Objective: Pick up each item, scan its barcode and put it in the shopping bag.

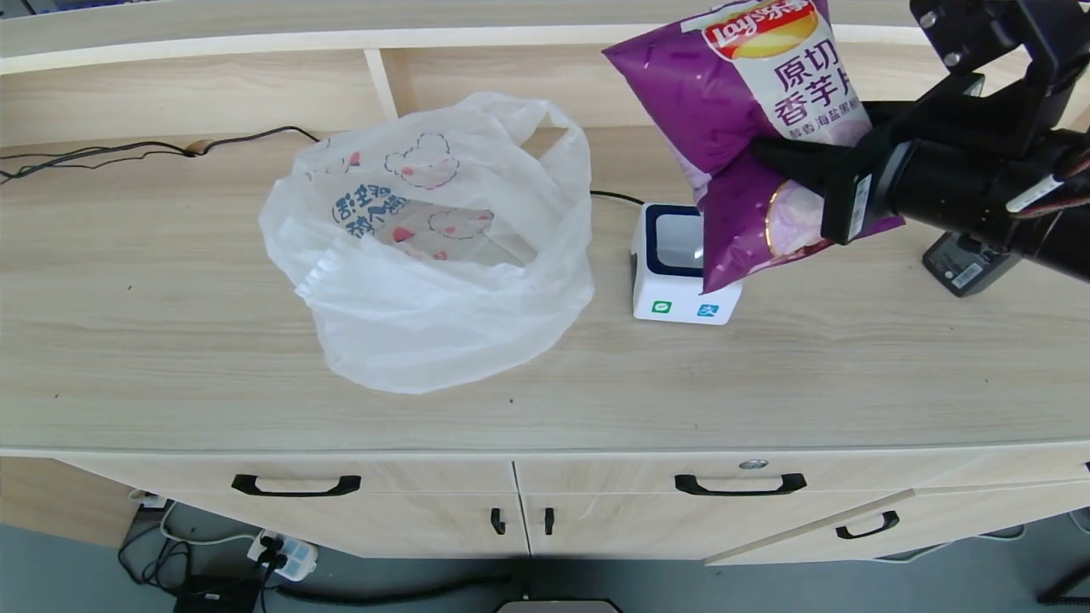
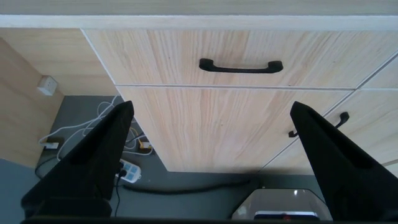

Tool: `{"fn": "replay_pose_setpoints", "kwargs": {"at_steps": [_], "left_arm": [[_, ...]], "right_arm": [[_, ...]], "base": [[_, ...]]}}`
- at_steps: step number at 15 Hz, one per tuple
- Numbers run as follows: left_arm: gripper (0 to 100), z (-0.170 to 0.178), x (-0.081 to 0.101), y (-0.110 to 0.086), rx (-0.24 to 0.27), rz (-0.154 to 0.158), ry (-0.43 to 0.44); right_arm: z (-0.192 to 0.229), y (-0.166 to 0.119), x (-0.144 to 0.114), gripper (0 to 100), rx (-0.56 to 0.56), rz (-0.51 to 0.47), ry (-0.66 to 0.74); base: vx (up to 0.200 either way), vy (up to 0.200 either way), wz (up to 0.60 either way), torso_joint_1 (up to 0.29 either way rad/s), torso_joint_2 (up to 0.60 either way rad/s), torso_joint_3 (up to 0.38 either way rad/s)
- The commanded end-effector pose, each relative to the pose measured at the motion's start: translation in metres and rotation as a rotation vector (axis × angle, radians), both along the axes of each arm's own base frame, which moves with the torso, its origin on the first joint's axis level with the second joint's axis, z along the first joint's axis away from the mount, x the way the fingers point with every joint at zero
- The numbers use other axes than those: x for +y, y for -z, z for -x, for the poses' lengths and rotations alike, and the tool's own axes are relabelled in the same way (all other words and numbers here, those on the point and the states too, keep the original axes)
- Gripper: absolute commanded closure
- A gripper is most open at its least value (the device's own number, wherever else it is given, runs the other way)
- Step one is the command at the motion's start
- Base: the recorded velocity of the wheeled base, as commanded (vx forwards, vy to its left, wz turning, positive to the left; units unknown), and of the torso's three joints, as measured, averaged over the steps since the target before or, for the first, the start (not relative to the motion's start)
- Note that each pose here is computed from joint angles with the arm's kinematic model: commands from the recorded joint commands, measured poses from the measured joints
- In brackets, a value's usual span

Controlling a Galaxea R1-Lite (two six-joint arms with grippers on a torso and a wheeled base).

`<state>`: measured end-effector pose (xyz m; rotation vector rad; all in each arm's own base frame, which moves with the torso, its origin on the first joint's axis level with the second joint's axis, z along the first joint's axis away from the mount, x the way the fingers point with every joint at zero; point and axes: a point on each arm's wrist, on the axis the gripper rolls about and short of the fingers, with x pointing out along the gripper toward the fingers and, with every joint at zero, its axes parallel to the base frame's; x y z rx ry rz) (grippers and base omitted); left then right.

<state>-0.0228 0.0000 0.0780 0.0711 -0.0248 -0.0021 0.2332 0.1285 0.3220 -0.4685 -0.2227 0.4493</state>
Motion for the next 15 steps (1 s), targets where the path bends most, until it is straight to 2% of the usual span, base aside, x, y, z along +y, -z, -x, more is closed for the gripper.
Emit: {"fn": "replay_pose_setpoints", "kwargs": {"at_steps": [1,5,15], "left_arm": [[0,0.000,0.000,0.000,0.002,0.002,0.000],[0,0.000,0.000,0.000,0.002,0.004,0.000],[0,0.000,0.000,0.000,0.002,0.004,0.000]], "right_arm": [[-0.005,0.008,0.003,100,0.023,0.020,-0.002],[-0.018,0.022,0.010,100,0.068,0.036,-0.006],[-0.019,0.017,0.015,100,0.052,0.017,-0.017]], "base": [[0.000,0.000,0.00,0.000,0.00,0.000],[0.000,0.000,0.00,0.000,0.00,0.000],[0.000,0.000,0.00,0.000,0.00,0.000]]}}
